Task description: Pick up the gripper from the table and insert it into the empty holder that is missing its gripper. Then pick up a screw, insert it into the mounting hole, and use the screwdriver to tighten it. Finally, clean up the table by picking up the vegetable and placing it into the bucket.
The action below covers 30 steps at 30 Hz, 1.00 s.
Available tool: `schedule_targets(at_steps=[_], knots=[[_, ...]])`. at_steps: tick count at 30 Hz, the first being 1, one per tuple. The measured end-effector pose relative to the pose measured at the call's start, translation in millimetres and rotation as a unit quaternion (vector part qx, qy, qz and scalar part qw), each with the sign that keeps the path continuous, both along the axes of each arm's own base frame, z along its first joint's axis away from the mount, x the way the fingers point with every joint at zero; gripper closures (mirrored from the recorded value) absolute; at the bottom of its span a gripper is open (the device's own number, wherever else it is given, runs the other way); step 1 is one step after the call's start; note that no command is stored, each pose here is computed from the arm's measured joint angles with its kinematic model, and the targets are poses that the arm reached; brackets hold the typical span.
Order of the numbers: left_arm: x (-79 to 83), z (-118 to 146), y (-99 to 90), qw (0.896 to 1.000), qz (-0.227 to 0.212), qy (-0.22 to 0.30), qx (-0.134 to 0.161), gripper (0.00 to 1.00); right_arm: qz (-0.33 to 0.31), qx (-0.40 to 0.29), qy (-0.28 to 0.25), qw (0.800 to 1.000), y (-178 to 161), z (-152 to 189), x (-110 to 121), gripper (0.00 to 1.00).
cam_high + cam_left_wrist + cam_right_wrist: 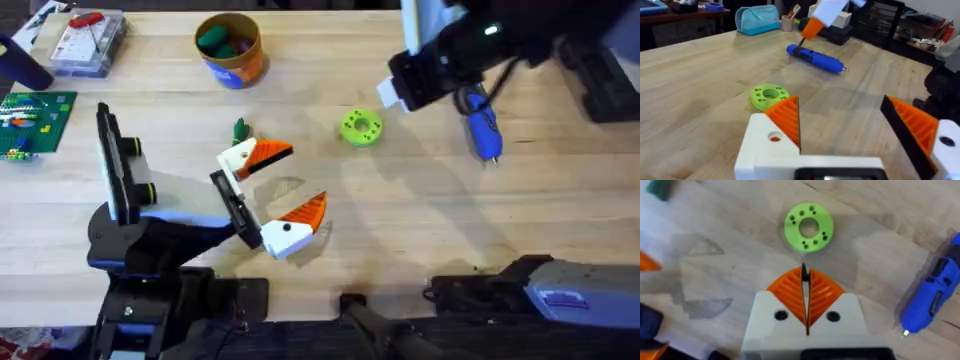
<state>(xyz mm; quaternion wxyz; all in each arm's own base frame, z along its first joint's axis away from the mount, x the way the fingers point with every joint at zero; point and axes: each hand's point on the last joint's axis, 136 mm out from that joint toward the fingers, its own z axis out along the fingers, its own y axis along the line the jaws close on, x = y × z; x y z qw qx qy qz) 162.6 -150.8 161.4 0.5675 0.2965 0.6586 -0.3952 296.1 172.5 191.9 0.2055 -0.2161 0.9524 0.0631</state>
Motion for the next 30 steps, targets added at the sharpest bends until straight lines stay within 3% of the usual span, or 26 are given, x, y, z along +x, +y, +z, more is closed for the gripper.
schedule_targets(at_steps=[4, 12, 18, 24, 30], knots=[[0.0, 0.0, 0.0, 1.0, 0.0, 0.0, 0.0, 0.014, 0.018, 0.0, 0.0, 1.0, 2.3, 34.4, -18.2, 0.998], [0.0, 0.0, 0.0, 1.0, 0.0, 0.0, 0.0, 0.014, 0.086, 0.024, -0.051, 0.995, 38.8, 94.7, -27.2, 0.998], [0.0, 0.0, 0.0, 1.0, 0.0, 0.0, 0.0, 0.014, 0.17, 0.021, -0.048, 0.984, 85.7, 93.3, -32.7, 0.998], [0.0, 0.0, 0.0, 1.0, 0.0, 0.0, 0.0, 0.015, 0.261, 0.024, -0.036, 0.964, 135.7, 82.3, -53.3, 0.998], [0.0, 0.0, 0.0, 1.0, 0.0, 0.0, 0.0, 0.014, 0.309, 0.021, -0.026, 0.95, 160.1, 71.7, -73.1, 0.998]])
